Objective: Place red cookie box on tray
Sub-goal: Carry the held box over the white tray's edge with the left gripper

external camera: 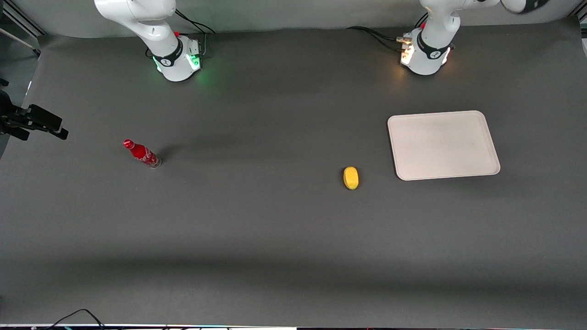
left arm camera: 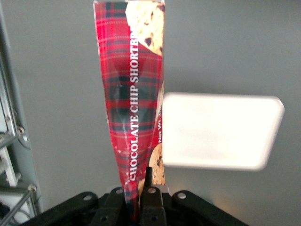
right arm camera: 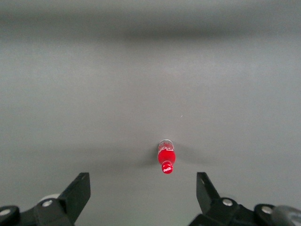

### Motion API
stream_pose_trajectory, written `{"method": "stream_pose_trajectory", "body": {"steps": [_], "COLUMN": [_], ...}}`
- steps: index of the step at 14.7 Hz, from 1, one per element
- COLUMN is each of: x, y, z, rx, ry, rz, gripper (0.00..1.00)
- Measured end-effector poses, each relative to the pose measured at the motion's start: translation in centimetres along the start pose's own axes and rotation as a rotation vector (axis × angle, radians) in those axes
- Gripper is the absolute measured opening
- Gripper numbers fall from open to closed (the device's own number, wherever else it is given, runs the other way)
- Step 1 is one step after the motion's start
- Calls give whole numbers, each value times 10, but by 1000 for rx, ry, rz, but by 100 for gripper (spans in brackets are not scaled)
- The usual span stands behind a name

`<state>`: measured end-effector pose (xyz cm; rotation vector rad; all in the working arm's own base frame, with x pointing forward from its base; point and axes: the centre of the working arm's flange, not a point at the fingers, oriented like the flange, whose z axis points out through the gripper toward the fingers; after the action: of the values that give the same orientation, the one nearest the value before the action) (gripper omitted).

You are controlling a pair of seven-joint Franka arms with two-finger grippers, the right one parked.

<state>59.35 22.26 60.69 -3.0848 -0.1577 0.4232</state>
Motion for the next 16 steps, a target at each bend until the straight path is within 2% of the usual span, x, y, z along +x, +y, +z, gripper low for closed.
{"method": "stream_pose_trajectory", "body": {"steps": [3, 5, 9, 13, 16], "x": [-22, -28, -20, -18, -30], "y": [53, 80, 97, 89, 71], "z": [-3, 26, 145, 282, 337], "rx": [5, -1, -24, -25, -30], "ry": [-67, -98, -123, -120, -117], "rz": [49, 72, 110, 98, 59], "gripper": [8, 8, 8, 8, 8]}}
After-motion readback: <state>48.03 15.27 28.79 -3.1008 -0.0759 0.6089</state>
